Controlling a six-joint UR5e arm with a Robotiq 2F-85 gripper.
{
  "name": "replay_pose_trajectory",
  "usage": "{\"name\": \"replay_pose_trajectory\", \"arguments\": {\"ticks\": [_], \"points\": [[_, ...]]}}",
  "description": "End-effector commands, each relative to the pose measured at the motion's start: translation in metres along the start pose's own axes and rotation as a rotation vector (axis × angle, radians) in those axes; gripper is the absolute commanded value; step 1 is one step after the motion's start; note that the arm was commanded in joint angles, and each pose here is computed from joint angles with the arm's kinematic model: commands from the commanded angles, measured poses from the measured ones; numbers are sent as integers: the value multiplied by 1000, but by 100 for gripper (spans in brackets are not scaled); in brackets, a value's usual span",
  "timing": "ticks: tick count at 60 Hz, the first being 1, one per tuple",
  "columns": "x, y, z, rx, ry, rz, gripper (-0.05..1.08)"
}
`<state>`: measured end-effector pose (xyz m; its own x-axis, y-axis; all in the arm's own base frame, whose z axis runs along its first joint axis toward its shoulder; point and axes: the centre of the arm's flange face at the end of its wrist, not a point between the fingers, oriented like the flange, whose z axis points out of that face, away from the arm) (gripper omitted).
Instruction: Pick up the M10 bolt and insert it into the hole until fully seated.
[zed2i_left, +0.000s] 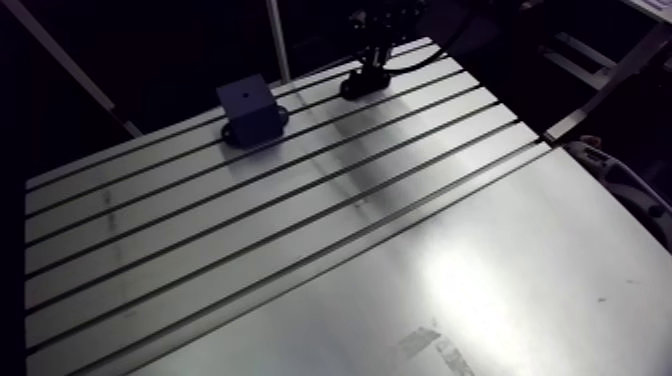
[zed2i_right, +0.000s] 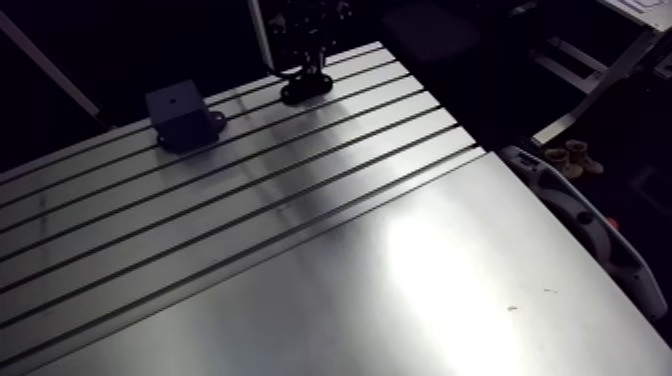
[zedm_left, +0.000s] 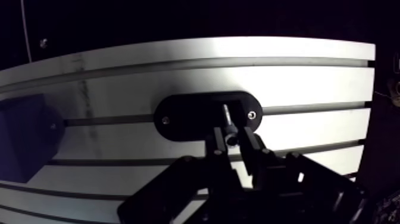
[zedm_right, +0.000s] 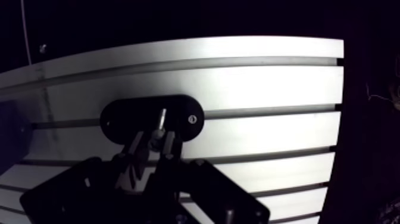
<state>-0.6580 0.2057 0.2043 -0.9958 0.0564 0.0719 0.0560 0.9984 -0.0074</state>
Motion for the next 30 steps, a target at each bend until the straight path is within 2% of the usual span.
{"name": "replay_pose_trajectory", "arguments": {"ticks": [1,22,30], "points": [[1,-1,0,0,0,-1,71],[1,-1,0,-1,2,-2,75],[0,0,0,-1,1,0,81]]}}
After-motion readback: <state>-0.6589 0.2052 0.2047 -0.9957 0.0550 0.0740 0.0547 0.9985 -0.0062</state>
